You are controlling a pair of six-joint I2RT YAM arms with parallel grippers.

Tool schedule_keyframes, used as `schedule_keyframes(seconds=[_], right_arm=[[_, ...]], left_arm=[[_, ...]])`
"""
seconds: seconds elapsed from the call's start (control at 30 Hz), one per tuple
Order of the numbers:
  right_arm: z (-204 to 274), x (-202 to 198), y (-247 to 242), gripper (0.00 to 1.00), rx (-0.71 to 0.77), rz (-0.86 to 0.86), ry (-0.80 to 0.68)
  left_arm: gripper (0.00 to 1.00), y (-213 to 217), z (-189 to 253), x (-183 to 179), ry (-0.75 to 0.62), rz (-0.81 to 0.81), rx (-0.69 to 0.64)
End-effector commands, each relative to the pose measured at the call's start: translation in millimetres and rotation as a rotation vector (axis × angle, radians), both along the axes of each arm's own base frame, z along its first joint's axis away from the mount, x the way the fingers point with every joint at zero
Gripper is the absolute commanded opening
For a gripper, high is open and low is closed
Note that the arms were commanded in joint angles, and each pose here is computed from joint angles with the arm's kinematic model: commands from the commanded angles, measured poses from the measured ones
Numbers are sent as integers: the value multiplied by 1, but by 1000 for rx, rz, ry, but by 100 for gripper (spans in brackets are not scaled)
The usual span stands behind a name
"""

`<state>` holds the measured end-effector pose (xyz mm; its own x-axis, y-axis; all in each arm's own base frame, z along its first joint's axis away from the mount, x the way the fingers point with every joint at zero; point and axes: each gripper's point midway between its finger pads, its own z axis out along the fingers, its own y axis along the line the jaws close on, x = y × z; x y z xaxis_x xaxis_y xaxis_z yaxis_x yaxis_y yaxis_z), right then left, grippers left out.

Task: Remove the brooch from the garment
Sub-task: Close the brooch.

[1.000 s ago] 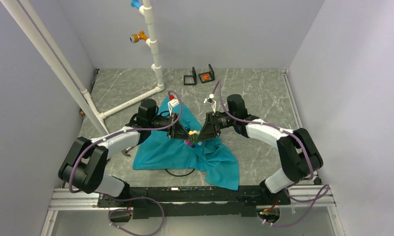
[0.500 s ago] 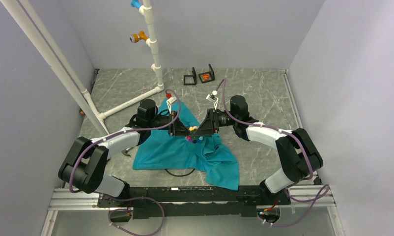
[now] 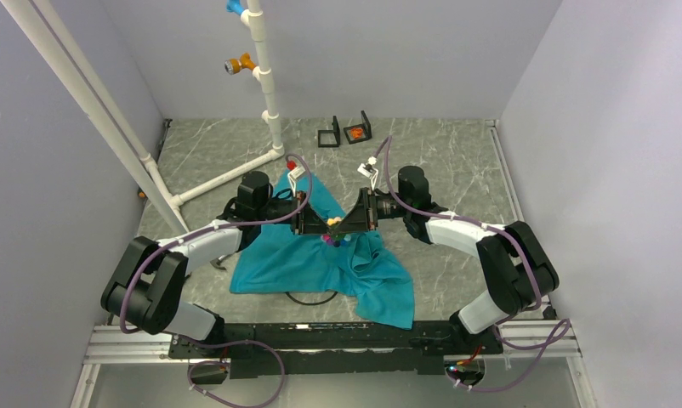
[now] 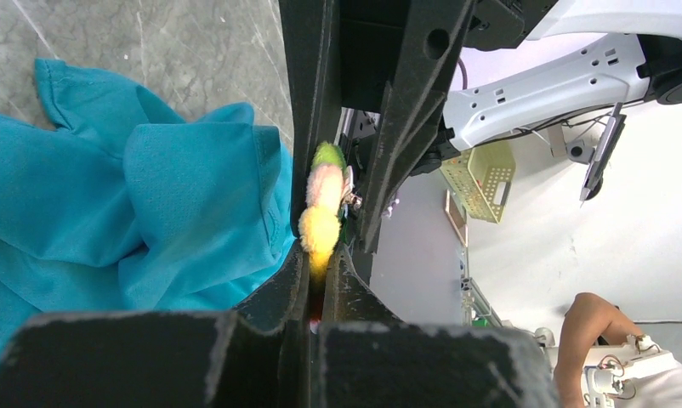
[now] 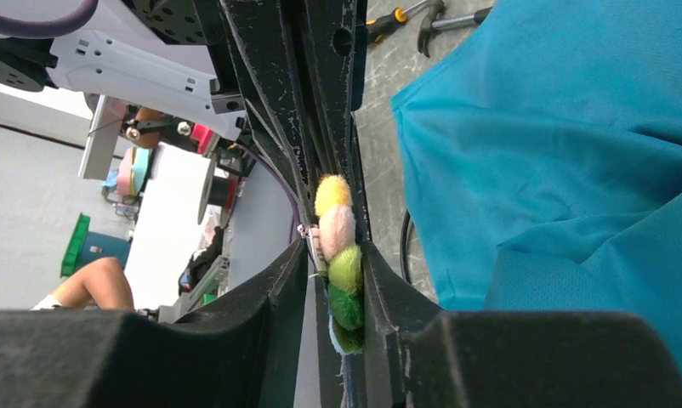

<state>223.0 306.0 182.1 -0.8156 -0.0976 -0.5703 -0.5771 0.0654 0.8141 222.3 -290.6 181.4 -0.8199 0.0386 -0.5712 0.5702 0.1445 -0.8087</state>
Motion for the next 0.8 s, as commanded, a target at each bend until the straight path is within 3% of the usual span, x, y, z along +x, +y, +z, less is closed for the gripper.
schedule_keyframes(seconds=[0.0,0.43,0.77], right_arm=[[-9,5,-2,27,-22,-24,-29],[-8,4,-3,15,-5,-24,4],[1,4,-9,17,31,-27,-11]], left_arm=[[0,0,12,5,-45,7,-27],[0,1,11,4,-50,6,-25],[0,6,10,10,-38,35,-22]])
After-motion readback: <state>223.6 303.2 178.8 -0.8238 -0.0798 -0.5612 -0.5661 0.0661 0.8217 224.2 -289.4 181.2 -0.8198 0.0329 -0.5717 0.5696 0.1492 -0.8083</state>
